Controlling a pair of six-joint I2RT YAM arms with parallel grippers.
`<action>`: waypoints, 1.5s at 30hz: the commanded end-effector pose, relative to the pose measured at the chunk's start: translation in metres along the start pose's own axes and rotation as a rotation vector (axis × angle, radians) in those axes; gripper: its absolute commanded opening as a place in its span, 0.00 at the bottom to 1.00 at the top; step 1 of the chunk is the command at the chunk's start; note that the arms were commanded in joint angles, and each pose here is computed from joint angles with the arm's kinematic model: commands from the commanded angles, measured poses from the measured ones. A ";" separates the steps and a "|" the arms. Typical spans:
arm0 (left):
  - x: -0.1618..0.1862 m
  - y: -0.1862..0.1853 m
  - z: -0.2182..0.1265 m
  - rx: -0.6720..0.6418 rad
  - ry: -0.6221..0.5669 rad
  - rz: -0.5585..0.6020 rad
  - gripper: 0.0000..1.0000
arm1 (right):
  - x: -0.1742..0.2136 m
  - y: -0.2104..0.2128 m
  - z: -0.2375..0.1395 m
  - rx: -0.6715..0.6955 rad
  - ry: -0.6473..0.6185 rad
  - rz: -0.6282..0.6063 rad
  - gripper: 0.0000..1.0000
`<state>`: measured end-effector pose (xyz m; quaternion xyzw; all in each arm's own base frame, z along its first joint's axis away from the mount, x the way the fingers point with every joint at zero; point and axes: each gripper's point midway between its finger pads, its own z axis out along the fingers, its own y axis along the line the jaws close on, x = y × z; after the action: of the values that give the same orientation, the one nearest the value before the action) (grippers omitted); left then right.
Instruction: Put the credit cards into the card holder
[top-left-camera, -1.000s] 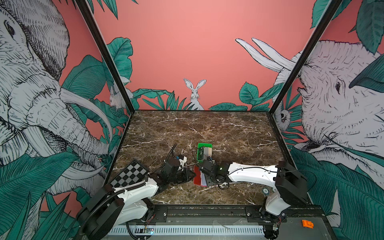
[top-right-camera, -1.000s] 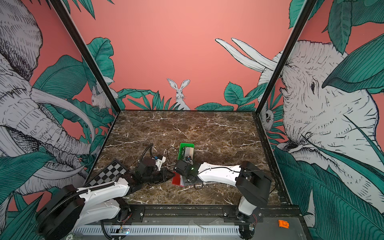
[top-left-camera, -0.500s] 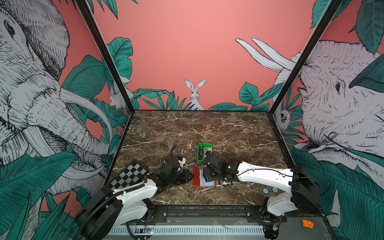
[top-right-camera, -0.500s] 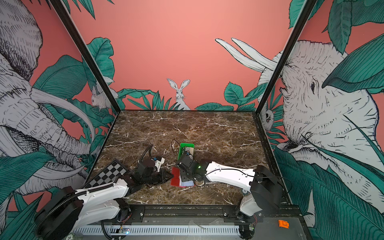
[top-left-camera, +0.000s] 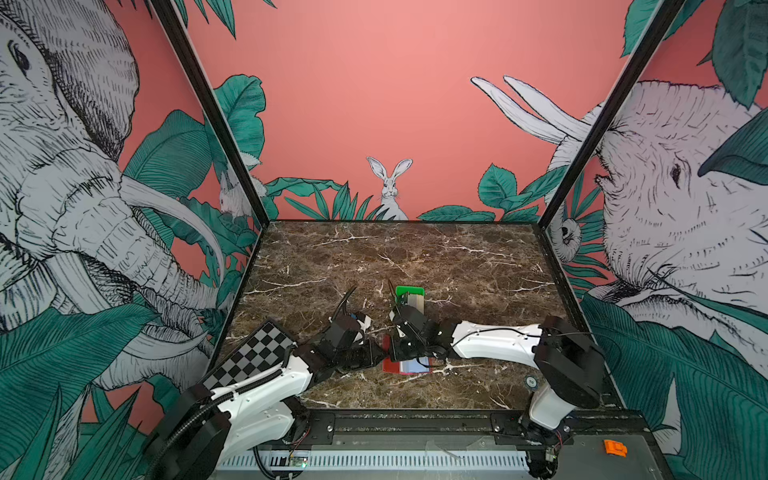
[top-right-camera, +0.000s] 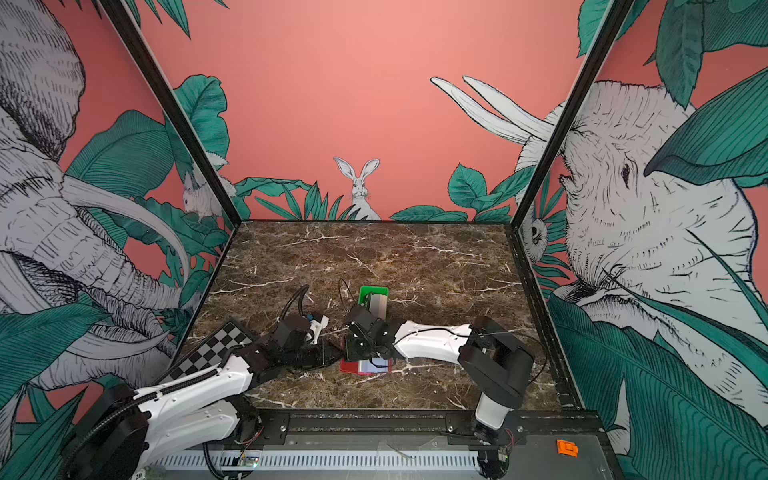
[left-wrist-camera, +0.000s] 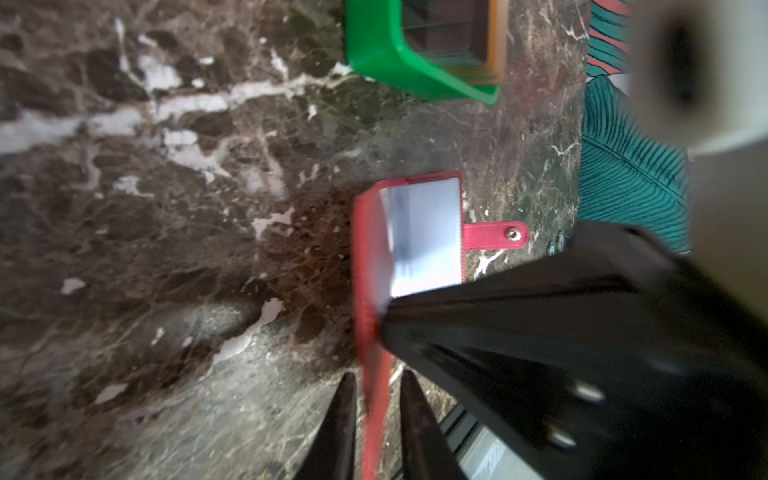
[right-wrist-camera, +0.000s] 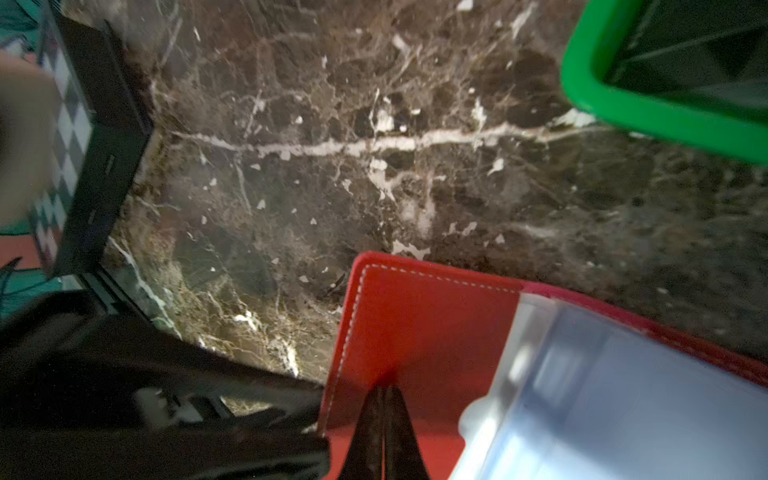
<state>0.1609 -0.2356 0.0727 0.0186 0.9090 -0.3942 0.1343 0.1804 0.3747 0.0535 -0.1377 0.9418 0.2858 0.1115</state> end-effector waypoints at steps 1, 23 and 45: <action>-0.001 -0.007 -0.013 -0.009 0.005 0.045 0.16 | 0.001 -0.002 0.008 0.013 0.022 0.022 0.01; -0.004 0.012 0.026 0.029 -0.023 -0.036 0.10 | -0.007 -0.035 -0.032 0.103 -0.088 0.038 0.00; 0.000 0.037 0.036 -0.142 -0.057 0.052 0.09 | -0.014 -0.055 -0.057 0.129 -0.254 -0.172 0.00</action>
<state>0.1690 -0.2425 0.0249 0.0266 0.9248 -0.3470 0.1538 0.1854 0.2884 0.0439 -0.1442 0.9494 0.2032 0.1912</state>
